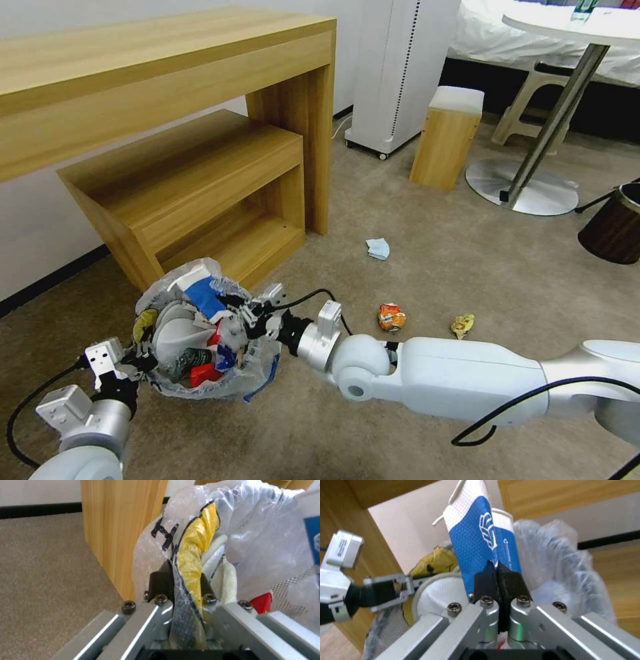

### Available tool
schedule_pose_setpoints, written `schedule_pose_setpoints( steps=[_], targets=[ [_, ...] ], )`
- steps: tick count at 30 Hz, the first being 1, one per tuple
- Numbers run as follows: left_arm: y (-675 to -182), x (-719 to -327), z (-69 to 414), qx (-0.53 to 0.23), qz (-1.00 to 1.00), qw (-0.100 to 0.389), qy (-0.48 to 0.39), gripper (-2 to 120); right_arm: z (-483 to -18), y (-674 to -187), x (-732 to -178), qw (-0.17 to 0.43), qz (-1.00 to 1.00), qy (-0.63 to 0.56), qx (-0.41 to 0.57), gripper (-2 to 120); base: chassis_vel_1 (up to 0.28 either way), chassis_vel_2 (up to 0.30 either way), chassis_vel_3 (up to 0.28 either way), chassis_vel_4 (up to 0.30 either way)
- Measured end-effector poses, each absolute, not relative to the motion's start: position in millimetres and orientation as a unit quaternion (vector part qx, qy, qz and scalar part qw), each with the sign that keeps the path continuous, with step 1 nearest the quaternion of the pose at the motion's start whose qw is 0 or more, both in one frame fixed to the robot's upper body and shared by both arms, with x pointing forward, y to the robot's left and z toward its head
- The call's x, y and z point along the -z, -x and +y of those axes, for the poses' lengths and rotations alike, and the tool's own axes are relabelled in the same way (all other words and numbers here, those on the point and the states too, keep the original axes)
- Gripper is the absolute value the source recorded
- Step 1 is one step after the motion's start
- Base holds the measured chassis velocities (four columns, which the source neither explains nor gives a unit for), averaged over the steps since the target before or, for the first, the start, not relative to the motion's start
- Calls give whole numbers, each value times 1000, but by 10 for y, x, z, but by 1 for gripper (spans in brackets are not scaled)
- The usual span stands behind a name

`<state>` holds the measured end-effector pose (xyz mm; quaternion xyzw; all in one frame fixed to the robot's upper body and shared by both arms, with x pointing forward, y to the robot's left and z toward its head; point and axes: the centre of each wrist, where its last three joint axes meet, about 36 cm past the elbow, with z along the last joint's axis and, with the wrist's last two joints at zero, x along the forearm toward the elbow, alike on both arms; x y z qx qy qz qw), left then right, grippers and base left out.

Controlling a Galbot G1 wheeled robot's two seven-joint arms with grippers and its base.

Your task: Pick up the trash bin and place the garbage on the floor into it.

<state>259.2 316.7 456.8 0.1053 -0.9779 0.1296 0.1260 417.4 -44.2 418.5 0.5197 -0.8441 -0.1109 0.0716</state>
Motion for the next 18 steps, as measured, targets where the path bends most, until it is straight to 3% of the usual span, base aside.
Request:
schedule_pose_setpoints(
  steps=[11,18],
  targets=[
    [-2611,-4539,3167,-133,-977,127,-106,3,-270,-4092,-4219,87,-849,-512,99,1,0,0,0,0],
    [-2626,-4533,3182,-132,-977,127,-106,3,-262,-4040,-4280,84,-846,-516,102,28,0,0,0,0]
  ],
)
